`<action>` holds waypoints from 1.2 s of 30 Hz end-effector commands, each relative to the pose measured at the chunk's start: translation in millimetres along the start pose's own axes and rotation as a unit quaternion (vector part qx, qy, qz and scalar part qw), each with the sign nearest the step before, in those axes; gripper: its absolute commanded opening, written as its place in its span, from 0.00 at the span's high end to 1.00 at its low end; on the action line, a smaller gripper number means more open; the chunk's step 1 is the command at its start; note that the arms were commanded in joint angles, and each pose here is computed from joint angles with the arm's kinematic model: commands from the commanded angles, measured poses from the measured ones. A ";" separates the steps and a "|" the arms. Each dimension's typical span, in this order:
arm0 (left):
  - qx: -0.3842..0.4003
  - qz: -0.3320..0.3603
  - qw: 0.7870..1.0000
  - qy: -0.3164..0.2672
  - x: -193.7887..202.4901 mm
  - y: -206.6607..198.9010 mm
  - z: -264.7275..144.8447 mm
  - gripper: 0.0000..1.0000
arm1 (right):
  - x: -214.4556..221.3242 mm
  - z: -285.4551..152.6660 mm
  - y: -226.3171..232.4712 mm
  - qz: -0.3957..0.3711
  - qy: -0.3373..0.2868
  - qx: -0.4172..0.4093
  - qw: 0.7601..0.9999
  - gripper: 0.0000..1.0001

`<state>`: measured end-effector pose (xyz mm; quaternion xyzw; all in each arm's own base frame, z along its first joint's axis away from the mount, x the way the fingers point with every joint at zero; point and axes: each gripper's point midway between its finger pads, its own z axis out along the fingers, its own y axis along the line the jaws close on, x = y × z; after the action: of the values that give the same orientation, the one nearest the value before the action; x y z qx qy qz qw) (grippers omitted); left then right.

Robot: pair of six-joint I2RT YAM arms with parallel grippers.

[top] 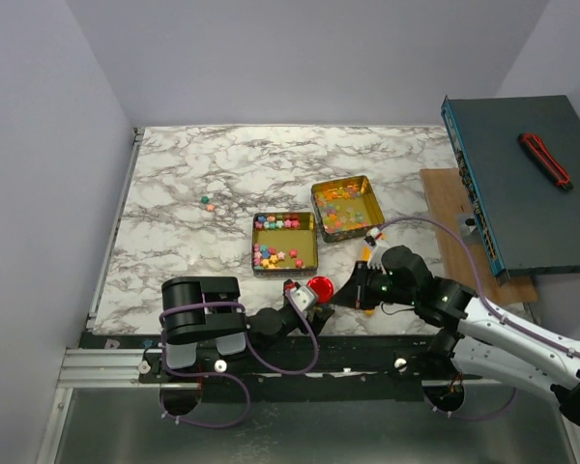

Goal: Pack the candies
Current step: Screw the bottle lid onto the packing bottle.

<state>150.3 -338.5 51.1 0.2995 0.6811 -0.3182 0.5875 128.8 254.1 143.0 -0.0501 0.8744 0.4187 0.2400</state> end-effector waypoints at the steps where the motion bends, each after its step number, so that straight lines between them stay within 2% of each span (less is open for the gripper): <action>1: -0.019 -0.032 0.999 -0.002 1.4 3.4 5.2 0.49 | 52.3 -4.5 -10.7 0.027 0.086 0.013 0.996 0.96; 6: -0.014 -0.034 0.999 0.003 4.3 1.9 3.9 0.49 | 48.0 -11.2 5.5 0.011 0.076 0.007 0.997 0.94; 13: -0.006 -0.041 0.999 0.012 10.2 0.4 -1.4 0.49 | 2.7 -26.0 26.1 -0.027 0.004 0.025 0.999 0.74; 17: -0.004 -0.041 0.999 0.015 11.8 0.9 -3.7 0.49 | -18.0 -27.5 31.5 -0.050 -0.029 0.041 0.997 0.67; 25: 0.011 -0.044 0.999 0.017 12.2 -3.3 -7.6 0.51 | -54.5 -20.9 27.1 -0.076 -0.100 0.087 0.988 0.67; 36: 0.026 -0.050 0.998 0.025 15.3 -6.2 -15.0 0.53 | -69.6 11.4 17.2 -0.123 -0.102 0.132 0.978 0.66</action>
<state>146.7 -336.7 50.5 0.2809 0.6902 -0.3387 0.5744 171.4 259.8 170.9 -0.0740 0.8911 0.2849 0.3455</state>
